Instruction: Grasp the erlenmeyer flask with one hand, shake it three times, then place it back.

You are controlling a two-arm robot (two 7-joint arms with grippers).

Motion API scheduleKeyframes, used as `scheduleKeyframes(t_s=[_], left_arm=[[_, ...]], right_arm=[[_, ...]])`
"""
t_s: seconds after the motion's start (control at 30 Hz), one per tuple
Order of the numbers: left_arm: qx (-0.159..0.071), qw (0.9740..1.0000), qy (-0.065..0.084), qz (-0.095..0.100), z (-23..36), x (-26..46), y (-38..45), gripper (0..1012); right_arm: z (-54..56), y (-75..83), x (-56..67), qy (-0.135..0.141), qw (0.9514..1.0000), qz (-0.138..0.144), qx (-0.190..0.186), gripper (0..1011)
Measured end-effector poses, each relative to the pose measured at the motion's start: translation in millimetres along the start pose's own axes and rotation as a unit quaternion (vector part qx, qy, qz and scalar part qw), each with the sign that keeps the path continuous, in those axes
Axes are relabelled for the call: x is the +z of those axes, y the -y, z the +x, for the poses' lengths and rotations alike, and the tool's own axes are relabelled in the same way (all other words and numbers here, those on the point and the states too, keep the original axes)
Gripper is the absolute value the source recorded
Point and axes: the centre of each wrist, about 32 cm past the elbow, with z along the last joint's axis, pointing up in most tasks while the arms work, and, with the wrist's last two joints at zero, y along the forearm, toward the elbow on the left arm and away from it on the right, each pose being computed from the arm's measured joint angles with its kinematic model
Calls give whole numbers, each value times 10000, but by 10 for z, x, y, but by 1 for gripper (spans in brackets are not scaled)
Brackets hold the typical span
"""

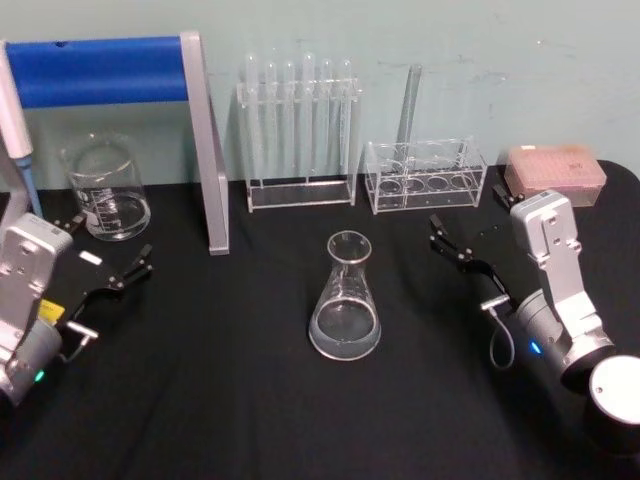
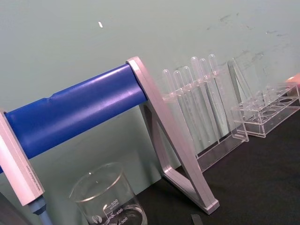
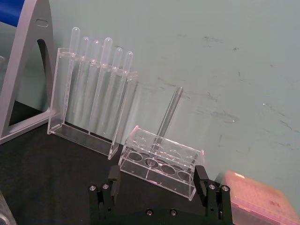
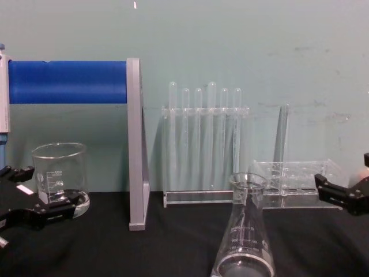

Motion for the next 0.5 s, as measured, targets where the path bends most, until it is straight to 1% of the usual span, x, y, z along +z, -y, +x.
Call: scheduleKeyframes(t_s=[0.5], left_arm=[[0,10000,0,0,0,0,0,1001]], right_arm=[[5,3,3,-17,10000,-7,2,1003]])
